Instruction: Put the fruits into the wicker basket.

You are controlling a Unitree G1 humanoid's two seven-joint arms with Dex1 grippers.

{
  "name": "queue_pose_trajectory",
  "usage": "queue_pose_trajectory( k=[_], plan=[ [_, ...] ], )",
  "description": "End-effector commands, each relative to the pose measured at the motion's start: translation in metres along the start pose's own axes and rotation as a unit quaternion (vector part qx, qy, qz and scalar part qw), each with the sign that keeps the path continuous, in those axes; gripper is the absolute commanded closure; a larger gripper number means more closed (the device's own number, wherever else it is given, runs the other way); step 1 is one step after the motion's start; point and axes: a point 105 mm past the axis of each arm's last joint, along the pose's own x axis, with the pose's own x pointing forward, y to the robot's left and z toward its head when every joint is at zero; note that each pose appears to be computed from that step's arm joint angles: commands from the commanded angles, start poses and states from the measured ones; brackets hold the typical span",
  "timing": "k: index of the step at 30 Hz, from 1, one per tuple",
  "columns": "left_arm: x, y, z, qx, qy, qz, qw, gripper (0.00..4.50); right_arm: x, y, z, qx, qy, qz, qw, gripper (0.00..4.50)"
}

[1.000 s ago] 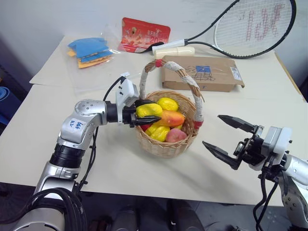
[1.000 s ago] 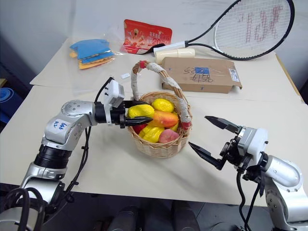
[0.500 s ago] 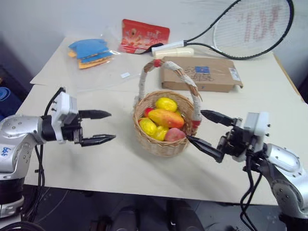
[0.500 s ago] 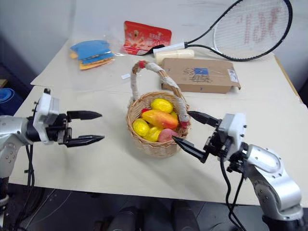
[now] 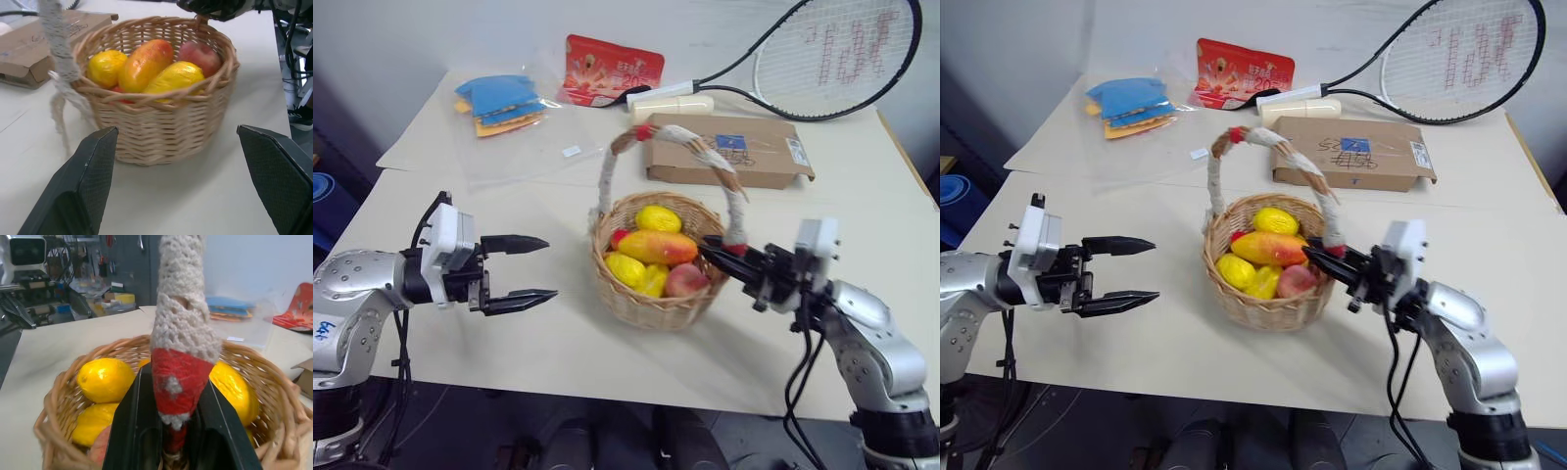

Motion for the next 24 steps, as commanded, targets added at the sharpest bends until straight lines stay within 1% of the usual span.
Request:
queue_pose_trajectory(
  k=[1, 3, 5, 8, 12, 15, 17, 18, 21, 23, 24],
  plan=[
    [0.009, -0.002, 0.009, 0.022, -0.022, -0.022, 0.999, 0.43, -0.024, -0.010, 0.026, -0.072, -0.035, -0.054, 0.995, 4.29],
    [0.016, 0.000, 0.010, 0.024, -0.031, -0.034, 0.999, 0.43, -0.047, -0.019, 0.031, -0.096, -0.031, -0.105, 0.989, 4.29],
    [0.021, 0.001, 0.011, 0.026, -0.036, -0.042, 0.998, 0.43, -0.061, -0.024, 0.034, -0.113, -0.027, -0.140, 0.983, 4.29],
    [0.029, 0.005, 0.012, 0.030, -0.045, -0.056, 0.997, 0.43, -0.087, -0.038, 0.037, -0.144, -0.007, -0.200, 0.969, 4.29],
    [0.039, 0.006, 0.014, 0.034, -0.056, -0.071, 0.995, 0.43, -0.118, -0.057, 0.041, -0.170, -0.001, -0.269, 0.948, 4.29],
    [0.044, 0.006, 0.015, 0.034, -0.060, -0.079, 0.994, 0.43, -0.135, -0.072, 0.029, -0.173, 0.017, -0.297, 0.939, 4.29],
    [0.046, 0.005, 0.013, 0.026, -0.051, -0.087, 0.995, 0.43, -0.147, -0.089, 0.021, -0.171, 0.015, -0.340, 0.925, 4.29],
    [0.047, 0.006, 0.014, 0.029, -0.050, -0.086, 0.995, 0.43, -0.150, -0.095, 0.017, -0.170, 0.013, -0.358, 0.918, 4.29],
    [0.048, 0.008, 0.015, 0.036, -0.052, -0.080, 0.995, 0.43, -0.148, -0.104, 0.000, -0.157, 0.018, -0.370, 0.916, 4.29],
    [0.048, 0.008, 0.016, 0.038, -0.053, -0.079, 0.995, 0.43, -0.149, -0.107, -0.007, -0.145, 0.016, -0.379, 0.914, 4.29],
    [0.047, 0.006, 0.015, 0.038, -0.051, -0.080, 0.995, 0.43, -0.149, -0.110, -0.009, -0.145, 0.016, -0.383, 0.912, 3.56]
  ],
)
